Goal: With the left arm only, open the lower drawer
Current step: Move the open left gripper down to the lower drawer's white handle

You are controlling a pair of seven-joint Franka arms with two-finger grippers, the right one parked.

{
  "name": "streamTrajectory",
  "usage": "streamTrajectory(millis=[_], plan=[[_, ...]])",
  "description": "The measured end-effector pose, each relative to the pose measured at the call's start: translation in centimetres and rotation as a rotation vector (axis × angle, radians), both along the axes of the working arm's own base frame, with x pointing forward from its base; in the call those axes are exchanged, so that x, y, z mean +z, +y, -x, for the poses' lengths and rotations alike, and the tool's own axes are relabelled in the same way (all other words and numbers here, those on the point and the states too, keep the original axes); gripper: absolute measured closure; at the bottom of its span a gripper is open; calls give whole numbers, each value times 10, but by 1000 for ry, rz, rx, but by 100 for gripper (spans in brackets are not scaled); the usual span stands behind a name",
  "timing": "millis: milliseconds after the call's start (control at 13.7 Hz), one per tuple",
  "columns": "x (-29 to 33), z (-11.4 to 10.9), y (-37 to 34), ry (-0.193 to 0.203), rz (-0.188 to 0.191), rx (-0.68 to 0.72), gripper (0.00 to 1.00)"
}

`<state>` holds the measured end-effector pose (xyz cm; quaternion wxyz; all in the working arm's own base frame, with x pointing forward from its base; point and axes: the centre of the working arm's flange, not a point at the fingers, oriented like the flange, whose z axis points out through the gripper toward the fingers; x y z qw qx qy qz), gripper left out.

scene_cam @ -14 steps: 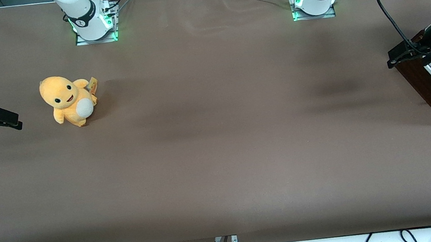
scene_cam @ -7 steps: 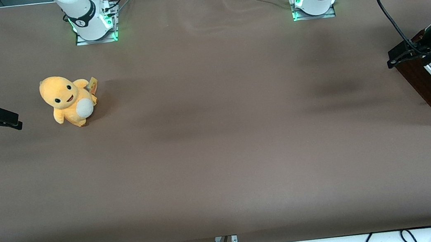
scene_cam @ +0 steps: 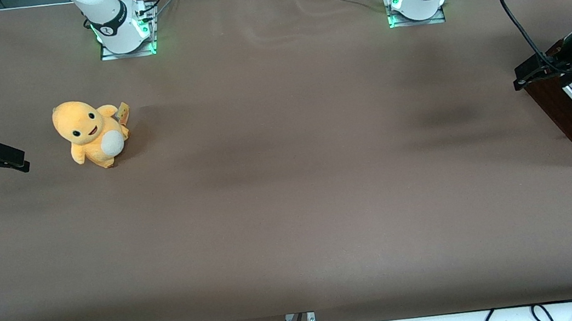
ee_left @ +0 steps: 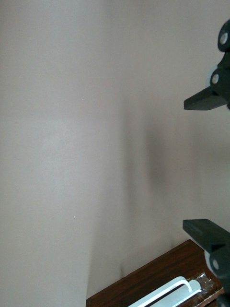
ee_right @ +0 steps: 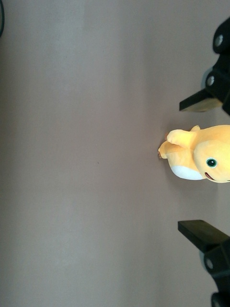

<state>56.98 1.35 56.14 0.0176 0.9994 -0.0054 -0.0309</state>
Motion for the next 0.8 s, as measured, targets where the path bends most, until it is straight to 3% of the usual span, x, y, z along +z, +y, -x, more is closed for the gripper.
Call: streamTrajectory(millis=[220,366,659,805], plan=[[-4,0,0,8,0,0,0],[-10,0,3,21,-27,-3,0],[-39,-6,32,89,-65,61,0],[-71,-11,65,146,-74,113,0]])
